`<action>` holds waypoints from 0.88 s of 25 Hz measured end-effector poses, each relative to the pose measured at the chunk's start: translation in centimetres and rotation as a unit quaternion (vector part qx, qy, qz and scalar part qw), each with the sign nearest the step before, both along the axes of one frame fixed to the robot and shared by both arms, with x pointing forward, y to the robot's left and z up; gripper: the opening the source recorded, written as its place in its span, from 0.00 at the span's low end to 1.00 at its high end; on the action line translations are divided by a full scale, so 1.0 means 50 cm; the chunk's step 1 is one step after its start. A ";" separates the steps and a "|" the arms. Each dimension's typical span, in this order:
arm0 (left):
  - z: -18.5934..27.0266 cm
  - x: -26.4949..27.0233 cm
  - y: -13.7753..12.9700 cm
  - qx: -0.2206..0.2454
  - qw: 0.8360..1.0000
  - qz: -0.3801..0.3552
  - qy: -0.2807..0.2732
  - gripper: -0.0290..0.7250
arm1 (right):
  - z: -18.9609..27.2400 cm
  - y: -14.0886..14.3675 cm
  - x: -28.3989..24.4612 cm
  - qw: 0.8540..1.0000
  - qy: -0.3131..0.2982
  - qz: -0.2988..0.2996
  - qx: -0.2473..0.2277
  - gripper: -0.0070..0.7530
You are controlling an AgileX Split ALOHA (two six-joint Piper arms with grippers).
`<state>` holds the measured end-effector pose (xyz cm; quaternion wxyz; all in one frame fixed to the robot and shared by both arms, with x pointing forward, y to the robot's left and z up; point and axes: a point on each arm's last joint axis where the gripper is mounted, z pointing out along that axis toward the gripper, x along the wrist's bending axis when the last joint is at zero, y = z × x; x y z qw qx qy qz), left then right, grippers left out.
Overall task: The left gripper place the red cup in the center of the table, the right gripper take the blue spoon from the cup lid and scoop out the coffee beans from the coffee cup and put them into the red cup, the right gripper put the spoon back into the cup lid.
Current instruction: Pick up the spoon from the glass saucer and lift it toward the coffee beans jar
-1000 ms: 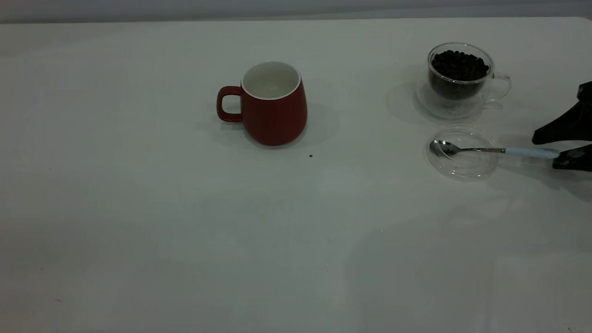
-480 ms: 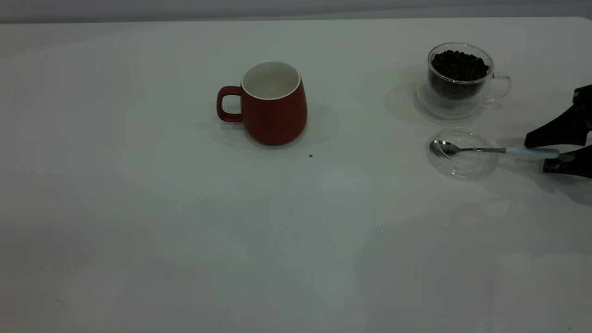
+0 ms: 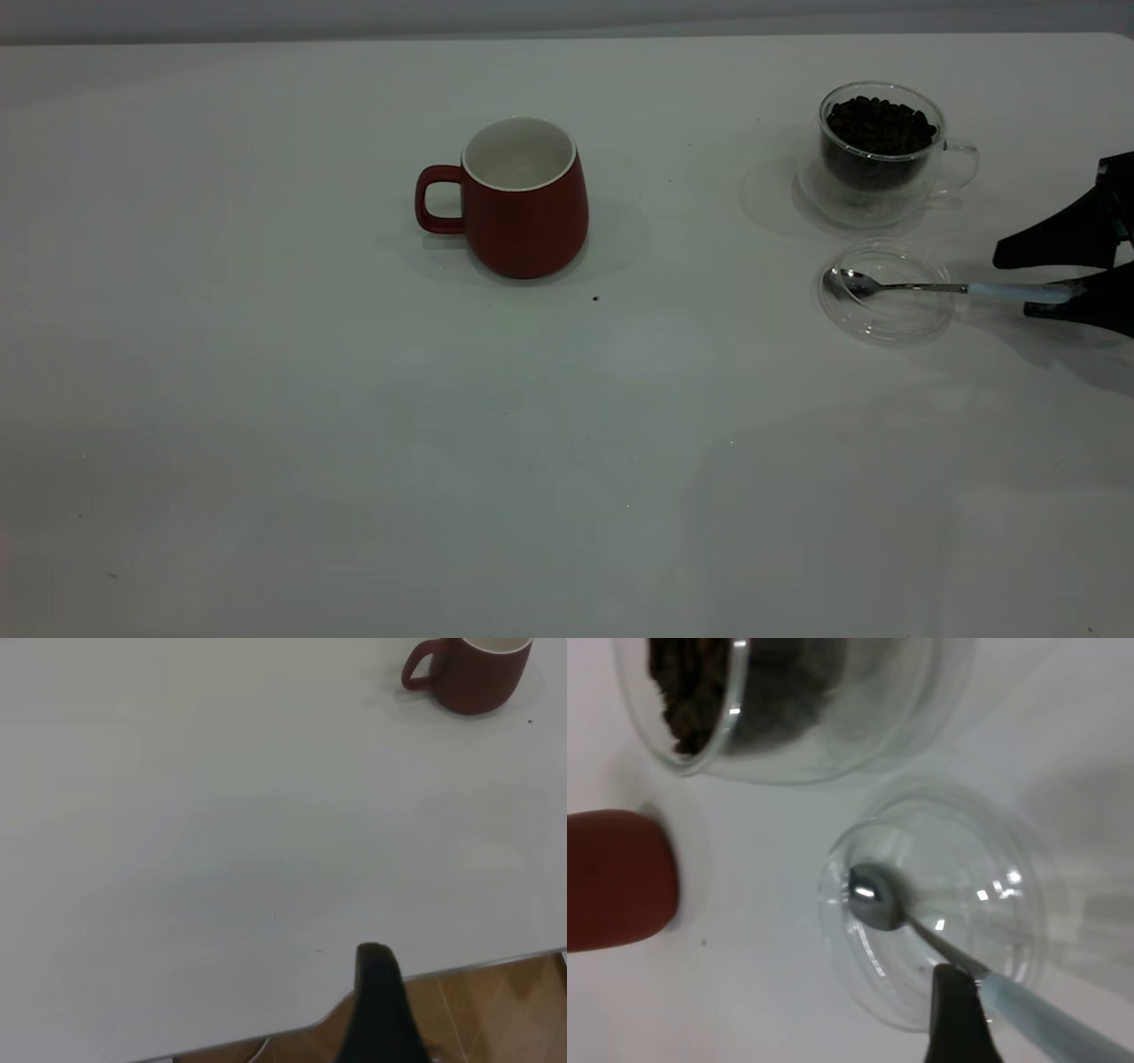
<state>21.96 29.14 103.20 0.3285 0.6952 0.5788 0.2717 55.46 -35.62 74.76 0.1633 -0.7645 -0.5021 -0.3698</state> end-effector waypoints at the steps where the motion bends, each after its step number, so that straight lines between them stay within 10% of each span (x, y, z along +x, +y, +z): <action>1: 0.000 0.000 0.000 0.000 1.000 0.000 0.000 0.82 | -0.001 0.001 -0.001 1.000 0.000 0.001 0.002 0.69; 22: 0.000 0.000 0.000 0.000 1.000 0.000 0.000 0.82 | -0.016 0.008 -0.011 1.000 0.009 0.017 0.015 0.67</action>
